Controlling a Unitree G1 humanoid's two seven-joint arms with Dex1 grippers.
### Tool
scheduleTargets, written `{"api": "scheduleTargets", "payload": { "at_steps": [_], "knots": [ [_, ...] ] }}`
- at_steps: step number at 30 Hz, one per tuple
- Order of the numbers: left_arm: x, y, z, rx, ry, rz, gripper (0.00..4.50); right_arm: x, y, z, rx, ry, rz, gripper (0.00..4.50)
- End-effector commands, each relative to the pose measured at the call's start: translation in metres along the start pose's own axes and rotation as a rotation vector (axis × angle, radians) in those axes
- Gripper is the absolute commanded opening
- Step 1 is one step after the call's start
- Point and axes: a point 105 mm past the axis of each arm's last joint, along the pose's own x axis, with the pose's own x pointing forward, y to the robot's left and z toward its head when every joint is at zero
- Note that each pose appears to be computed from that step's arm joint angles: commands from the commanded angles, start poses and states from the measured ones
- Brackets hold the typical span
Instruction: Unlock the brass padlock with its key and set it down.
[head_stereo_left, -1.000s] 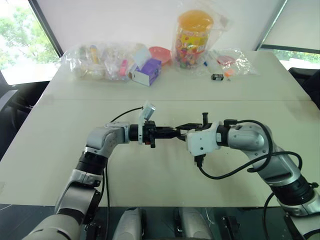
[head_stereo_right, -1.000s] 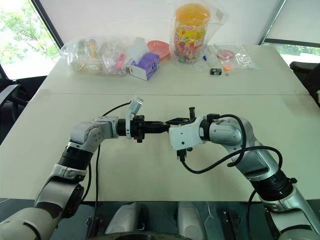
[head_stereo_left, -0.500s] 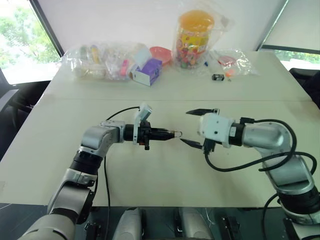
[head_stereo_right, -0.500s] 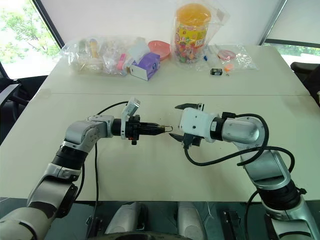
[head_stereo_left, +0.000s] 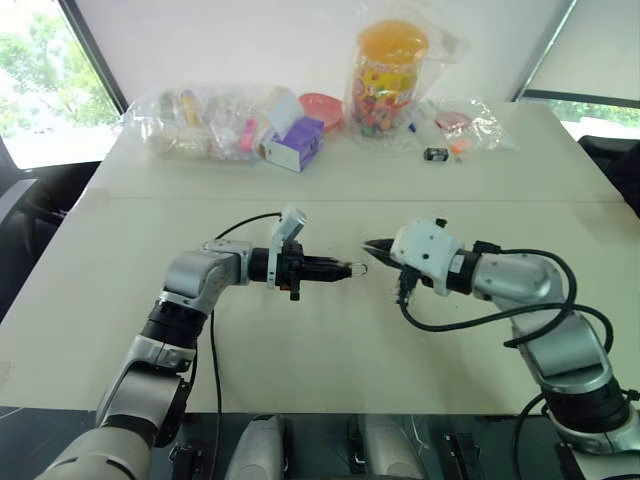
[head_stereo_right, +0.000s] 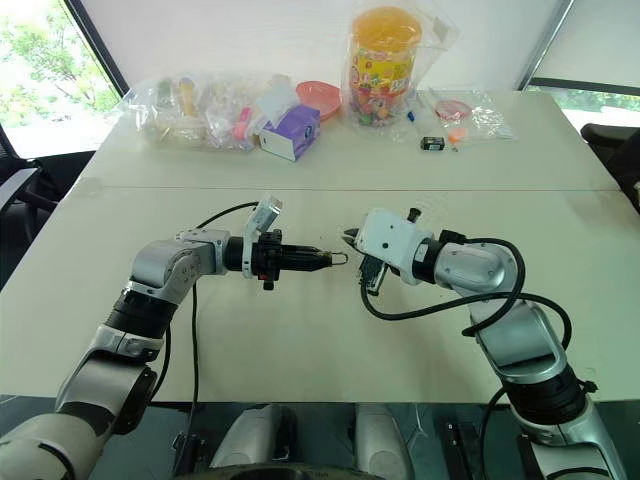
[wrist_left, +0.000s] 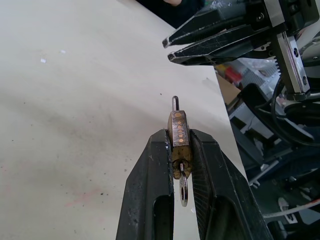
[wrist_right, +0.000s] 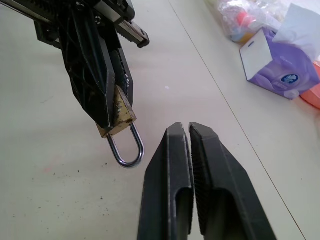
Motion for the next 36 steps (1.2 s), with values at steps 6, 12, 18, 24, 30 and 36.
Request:
{"api": "scheduleTargets", "payload": {
  "at_steps": [6,12,18,24,30,36],
  "knots": [
    [0.0,-0.008,0.015,0.039,-0.024,-0.03,0.0,-0.001,0.006,0.006,-0.014,-0.023,0.016,0.01],
    [0.0,-0.008,0.017,0.036,-0.029,-0.032,0.0,0.002,0.008,0.004,-0.016,-0.017,0.008,0.01],
    [0.001,-0.011,0.023,0.031,-0.041,-0.046,0.0,0.01,0.018,-0.015,-0.019,0.033,0.034,0.01],
    [0.001,-0.01,0.025,0.032,-0.044,-0.045,0.0,0.017,0.026,-0.033,-0.008,0.062,0.059,0.01],
    [0.002,-0.009,0.022,0.035,-0.041,-0.04,0.0,0.004,0.029,-0.047,-0.022,0.115,0.053,0.01],
    [0.012,0.0,0.009,0.033,-0.024,-0.007,0.0,-0.026,0.034,-0.05,0.001,0.169,0.017,0.01]
  ]
}}
